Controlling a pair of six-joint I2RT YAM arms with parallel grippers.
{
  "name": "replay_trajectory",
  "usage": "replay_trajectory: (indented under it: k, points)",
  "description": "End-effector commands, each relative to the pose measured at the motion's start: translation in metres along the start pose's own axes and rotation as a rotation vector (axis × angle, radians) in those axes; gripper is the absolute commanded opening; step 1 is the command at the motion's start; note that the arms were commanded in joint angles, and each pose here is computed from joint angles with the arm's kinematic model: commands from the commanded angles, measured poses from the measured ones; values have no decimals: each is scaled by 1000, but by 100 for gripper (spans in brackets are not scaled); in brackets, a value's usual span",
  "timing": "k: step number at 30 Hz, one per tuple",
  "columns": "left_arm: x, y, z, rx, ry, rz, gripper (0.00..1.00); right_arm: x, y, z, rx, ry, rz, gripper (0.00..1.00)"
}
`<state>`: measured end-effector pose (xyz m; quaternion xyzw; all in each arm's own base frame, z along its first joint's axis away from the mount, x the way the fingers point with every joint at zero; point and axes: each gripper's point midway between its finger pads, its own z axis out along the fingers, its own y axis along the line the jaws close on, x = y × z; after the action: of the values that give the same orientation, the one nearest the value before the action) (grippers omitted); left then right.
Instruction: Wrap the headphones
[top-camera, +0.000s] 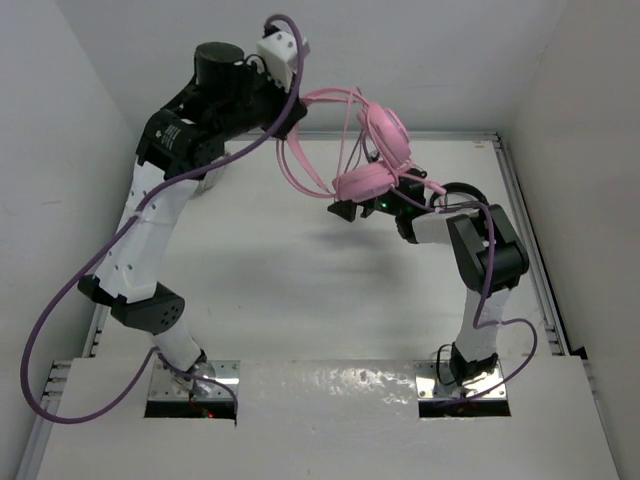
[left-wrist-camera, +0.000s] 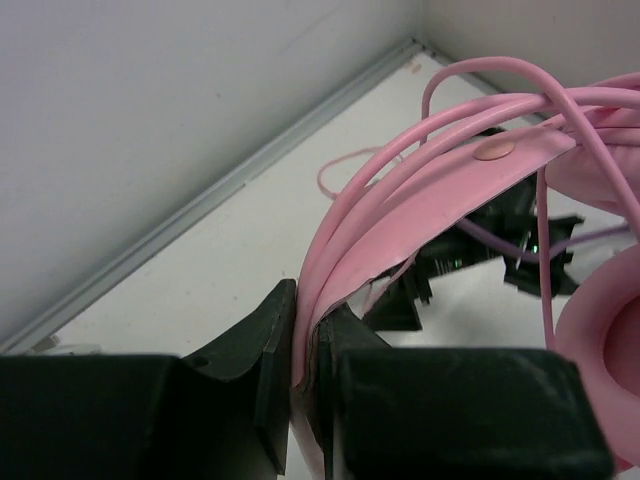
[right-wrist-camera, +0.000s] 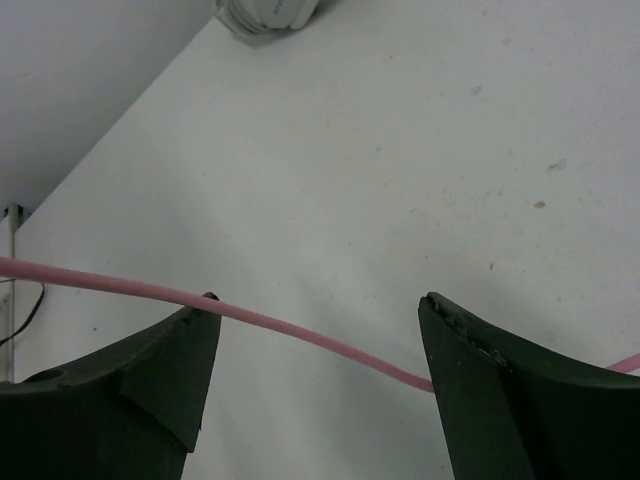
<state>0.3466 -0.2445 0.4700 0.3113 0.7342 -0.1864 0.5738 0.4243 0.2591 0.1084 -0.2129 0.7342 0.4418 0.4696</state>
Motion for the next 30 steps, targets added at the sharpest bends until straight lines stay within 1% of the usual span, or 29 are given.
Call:
replay_trajectory:
  k: [1, 4, 5, 7, 8, 10, 11, 12, 13, 14, 15, 16, 17, 18, 19, 20, 21, 22, 23, 24, 25, 26, 27, 28, 29, 30]
  points:
    - [-80, 21, -39, -37, -291, -110, 0, -18, -8, 10, -2, -100, -67, 79]
    - [-90, 39, -48, -63, -330, -138, 0, -8, -16, 16, 3, -57, -109, 80]
    - [-90, 42, -48, -70, -334, -151, 0, -1, -22, 17, 21, -36, -158, 80]
    - [-91, 50, -48, -82, -343, -193, 0, 12, -41, 18, 139, 8, -193, 81]
    - [-91, 50, -47, -69, -345, -199, 0, 12, -52, 19, 214, 11, -257, 81]
    - [-92, 51, -46, -58, -348, -212, 0, 14, -60, 18, 260, 23, -302, 80]
    - [-92, 52, -47, -60, -351, -212, 0, 15, -64, 18, 270, 36, -331, 72]
    - [-94, 52, -48, -63, -357, -211, 0, 23, -66, 17, 276, 73, -326, 65]
    - [-96, 54, -51, -70, -364, -213, 0, 23, -69, 17, 284, 86, -335, 56]
    - [-97, 58, -53, -81, -369, -218, 0, 28, -69, 18, 290, 108, -360, 34]
    - [-97, 60, -54, -84, -371, -226, 0, 32, -71, 15, 308, 127, -367, 22]
    - [-98, 70, -57, -100, -378, -247, 0, 43, -75, 10, 343, 160, -359, 15]
    - [-98, 72, -56, -86, -382, -255, 0, 50, -71, 9, 341, 187, -412, 10]
    - [-95, 85, -58, -104, -383, -289, 0, 61, -65, 2, 351, 220, -424, 2]
    - [-92, 91, -56, -105, -378, -307, 0, 63, -64, -2, 390, 236, -465, 0]
    - [-90, 97, -51, -93, -377, -320, 0, 73, -43, 4, 362, 258, -503, 0]
    - [-83, 115, -50, -118, -373, -365, 0, 79, -27, -1, 352, 274, -537, 0]
    - [-75, 123, -43, -108, -356, -393, 0, 83, -19, -2, 366, 297, -597, 0]
    - [-71, 137, -36, -120, -361, -412, 0, 95, 14, 8, 306, 313, -645, 0]
    - [-59, 159, -33, -155, -352, -453, 0, 100, 31, 5, 277, 335, -676, 0]
    - [-54, 171, -30, -177, -352, -458, 0, 104, 47, 6, 241, 351, -714, 0]
    - [-50, 191, -26, -238, -366, -460, 0, 114, 74, 11, 181, 362, -746, 0]
    - [-39, 209, -23, -299, -355, -442, 0, 120, 85, 8, 155, 390, -759, 0]
    - [-32, 230, -24, -404, -357, -432, 0, 112, 102, 7, 123, 382, -798, 0]
    - [-31, 244, -24, -462, -372, -400, 0, 116, 122, 7, 84, 393, -834, 0]
    - [-17, 260, -21, -537, -343, -355, 0, 118, 128, 2, 82, 424, -858, 0]
